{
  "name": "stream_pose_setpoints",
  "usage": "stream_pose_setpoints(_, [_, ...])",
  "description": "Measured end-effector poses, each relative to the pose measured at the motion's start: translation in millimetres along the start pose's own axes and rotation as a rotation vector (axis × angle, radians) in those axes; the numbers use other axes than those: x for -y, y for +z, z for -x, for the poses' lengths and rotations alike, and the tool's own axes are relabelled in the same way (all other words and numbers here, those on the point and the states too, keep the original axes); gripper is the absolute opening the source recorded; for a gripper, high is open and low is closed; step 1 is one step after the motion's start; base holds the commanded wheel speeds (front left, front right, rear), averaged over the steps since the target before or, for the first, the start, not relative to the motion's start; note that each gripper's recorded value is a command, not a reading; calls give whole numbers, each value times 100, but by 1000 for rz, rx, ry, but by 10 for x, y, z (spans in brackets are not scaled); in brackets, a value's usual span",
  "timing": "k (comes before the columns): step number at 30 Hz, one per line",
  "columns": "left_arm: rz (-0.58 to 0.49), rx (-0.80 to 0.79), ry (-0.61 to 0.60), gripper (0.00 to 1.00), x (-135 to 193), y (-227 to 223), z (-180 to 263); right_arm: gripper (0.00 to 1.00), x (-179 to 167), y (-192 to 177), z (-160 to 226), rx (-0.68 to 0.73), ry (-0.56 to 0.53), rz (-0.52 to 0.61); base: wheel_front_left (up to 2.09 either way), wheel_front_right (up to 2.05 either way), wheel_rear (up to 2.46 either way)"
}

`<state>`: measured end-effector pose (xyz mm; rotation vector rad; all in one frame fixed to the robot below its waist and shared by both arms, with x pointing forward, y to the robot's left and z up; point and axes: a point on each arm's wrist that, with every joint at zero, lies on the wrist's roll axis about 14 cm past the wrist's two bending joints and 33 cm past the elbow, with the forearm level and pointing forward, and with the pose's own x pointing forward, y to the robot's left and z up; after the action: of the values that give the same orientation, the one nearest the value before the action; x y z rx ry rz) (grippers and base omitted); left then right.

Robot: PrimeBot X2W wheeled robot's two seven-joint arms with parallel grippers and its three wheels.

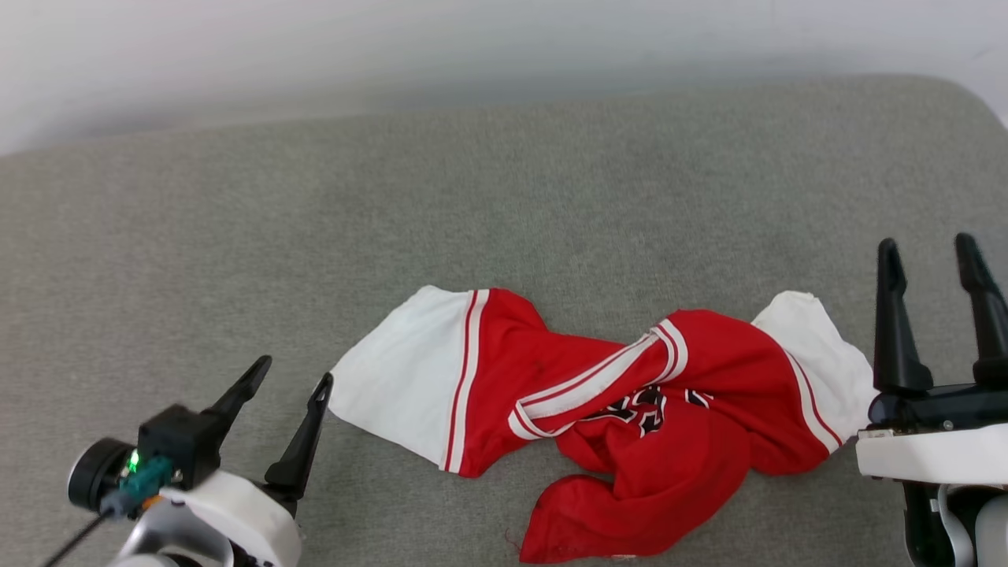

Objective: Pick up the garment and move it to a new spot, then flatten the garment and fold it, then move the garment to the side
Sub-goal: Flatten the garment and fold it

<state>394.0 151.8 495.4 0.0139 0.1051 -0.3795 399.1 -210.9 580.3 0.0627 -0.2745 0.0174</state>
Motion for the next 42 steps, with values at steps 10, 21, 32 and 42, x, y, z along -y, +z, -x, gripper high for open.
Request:
stream_pose_setpoints(10, [49, -398, -64, 100, 33, -618, -211, 100, 42, -236, -78, -8, -27, 34, 0, 0, 0])
stream_pose_setpoints(21, [-6, -660, -80, 100, -151, -1050, -326, 100, 75, -510, -84, -76, -38, 50, 0, 0, 0])
stream_pose_setpoints(32, [15, -742, -133, 0, -75, -1299, -377, 100, 133, -733, -66, -136, -52, 62, 0, 0, 0])
stream_pose_setpoints(42, [18, -474, 9, 0, -284, -777, -331, 100, 33, -796, -52, -239, 3, 95, 0, 0, 0])
